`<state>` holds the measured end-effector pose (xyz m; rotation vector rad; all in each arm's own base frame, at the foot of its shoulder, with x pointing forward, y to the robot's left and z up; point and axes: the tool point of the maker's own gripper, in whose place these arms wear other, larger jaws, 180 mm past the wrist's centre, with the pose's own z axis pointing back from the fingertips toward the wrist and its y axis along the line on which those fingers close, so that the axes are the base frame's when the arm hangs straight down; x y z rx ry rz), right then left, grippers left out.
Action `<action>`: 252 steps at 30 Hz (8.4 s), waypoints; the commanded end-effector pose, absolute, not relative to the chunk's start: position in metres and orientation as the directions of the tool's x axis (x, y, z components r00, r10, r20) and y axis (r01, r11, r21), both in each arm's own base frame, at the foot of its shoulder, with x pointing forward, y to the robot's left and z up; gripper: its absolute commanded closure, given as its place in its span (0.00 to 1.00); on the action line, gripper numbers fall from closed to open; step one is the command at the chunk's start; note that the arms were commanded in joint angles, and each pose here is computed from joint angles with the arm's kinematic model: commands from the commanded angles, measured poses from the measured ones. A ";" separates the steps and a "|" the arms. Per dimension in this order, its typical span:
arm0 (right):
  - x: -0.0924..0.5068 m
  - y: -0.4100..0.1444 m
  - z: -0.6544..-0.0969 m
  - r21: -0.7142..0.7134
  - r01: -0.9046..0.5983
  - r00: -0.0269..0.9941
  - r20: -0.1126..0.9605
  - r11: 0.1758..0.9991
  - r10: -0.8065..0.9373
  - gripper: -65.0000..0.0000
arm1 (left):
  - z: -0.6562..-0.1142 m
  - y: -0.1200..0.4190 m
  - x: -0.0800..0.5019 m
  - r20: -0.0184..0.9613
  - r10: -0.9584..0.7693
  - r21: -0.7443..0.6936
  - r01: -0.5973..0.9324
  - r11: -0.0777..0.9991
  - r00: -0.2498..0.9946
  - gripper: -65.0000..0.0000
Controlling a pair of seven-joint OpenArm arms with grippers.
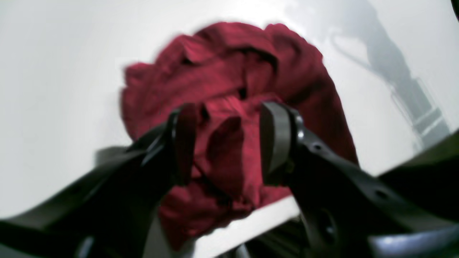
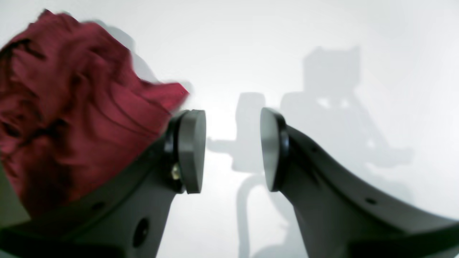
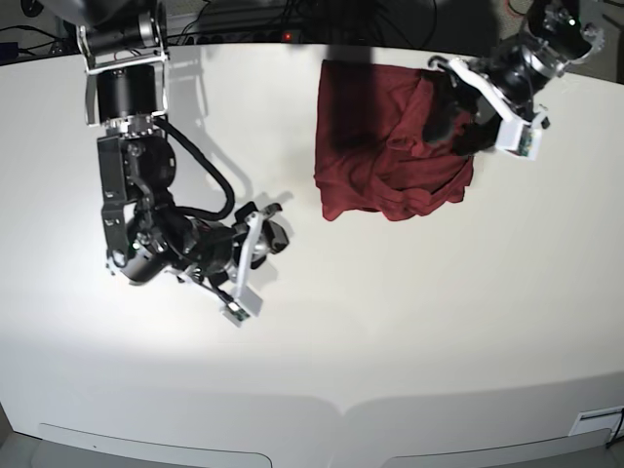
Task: Fold the T-shirt properly
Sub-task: 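Press the left gripper onto the folded bundle and pinch its edge, then pull the bundle edge with the left gripper to flatten the shirt, then move the right gripper to the shirt's opposite edge and grasp it, then hold the shirt with both grippers and straighten it into a rectangle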
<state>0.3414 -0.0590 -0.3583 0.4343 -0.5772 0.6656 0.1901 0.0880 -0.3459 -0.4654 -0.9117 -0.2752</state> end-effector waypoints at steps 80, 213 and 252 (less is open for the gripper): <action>0.352 -0.060 -0.339 0.200 -0.678 0.606 0.697 0.707 0.384 0.60 | -0.322 0.108 0.181 0.794 -0.436 0.356 0.256 0.899 0.424 1.00; 0.370 -0.014 -0.319 0.204 -0.684 0.522 0.808 0.700 0.275 1.00 | -0.374 0.200 0.281 0.775 -0.081 0.040 0.079 0.996 0.627 1.00; 0.344 0.040 -0.428 0.168 -0.720 0.606 0.625 0.673 0.492 1.00 | -0.424 0.168 0.187 0.719 -0.082 -0.011 0.129 0.992 0.690 1.00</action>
